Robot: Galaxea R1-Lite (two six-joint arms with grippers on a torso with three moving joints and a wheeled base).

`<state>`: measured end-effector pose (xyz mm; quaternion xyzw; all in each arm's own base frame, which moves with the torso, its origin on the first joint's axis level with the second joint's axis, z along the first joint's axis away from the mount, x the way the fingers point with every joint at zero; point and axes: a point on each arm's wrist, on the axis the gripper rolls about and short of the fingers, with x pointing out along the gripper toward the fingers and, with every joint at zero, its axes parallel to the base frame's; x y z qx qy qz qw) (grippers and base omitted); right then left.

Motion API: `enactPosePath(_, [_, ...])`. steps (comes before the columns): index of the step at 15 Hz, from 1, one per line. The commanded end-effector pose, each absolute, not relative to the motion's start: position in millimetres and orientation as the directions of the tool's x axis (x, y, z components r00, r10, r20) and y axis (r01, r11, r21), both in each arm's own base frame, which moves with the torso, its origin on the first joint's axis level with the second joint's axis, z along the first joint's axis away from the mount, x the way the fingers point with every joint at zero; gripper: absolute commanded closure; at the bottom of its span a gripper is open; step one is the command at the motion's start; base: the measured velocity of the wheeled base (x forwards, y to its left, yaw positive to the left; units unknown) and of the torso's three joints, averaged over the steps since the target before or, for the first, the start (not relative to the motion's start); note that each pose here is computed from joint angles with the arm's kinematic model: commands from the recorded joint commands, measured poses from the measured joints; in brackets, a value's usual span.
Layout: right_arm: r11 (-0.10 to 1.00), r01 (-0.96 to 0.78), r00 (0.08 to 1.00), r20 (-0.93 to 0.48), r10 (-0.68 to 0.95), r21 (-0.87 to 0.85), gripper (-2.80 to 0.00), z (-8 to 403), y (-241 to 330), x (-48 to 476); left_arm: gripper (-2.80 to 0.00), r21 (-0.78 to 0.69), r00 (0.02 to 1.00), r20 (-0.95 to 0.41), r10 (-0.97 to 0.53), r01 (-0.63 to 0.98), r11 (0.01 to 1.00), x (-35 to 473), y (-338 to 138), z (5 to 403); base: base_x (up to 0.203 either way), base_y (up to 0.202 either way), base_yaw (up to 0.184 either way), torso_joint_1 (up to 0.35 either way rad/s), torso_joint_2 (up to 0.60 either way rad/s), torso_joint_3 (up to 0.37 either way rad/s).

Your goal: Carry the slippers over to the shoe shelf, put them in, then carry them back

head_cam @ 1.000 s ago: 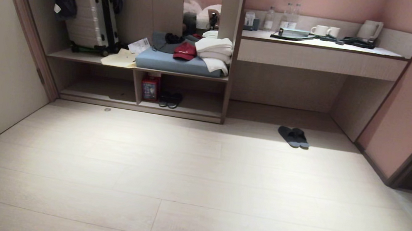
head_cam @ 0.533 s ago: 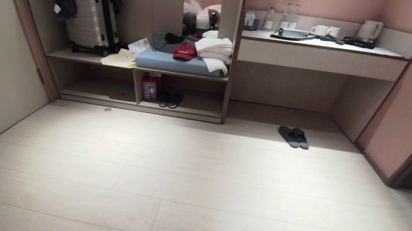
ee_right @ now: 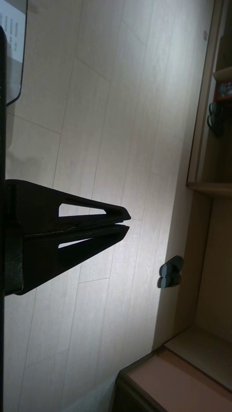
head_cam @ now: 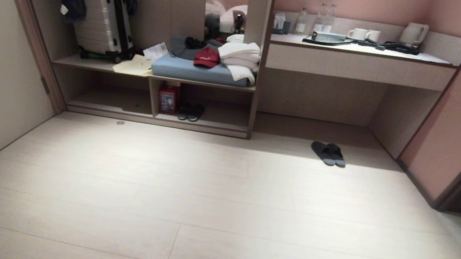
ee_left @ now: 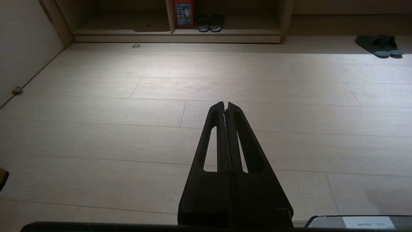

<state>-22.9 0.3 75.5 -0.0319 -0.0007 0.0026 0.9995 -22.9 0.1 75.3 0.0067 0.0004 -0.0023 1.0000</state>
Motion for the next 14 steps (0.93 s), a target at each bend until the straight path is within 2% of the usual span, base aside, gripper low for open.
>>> enactPosePath(1, [0.998,-0.006,1.000,0.002,0.006,-0.064,0.00,75.4,0.3,-22.9,0.00,0.012,1.000,-0.003,-0.006,0.006,1.000,-22.7,0.1,74.9,0.000,0.000,0.000,0.000,0.00,0.000])
enactPosePath(14, [0.998,-0.001,1.000,0.003,0.002,-0.058,0.00,75.4,0.2,-23.0,0.00,-0.005,1.000,-0.002,-0.003,0.003,1.000,-22.7,0.1,75.1,0.000,0.000,0.000,0.000,0.00,0.000])
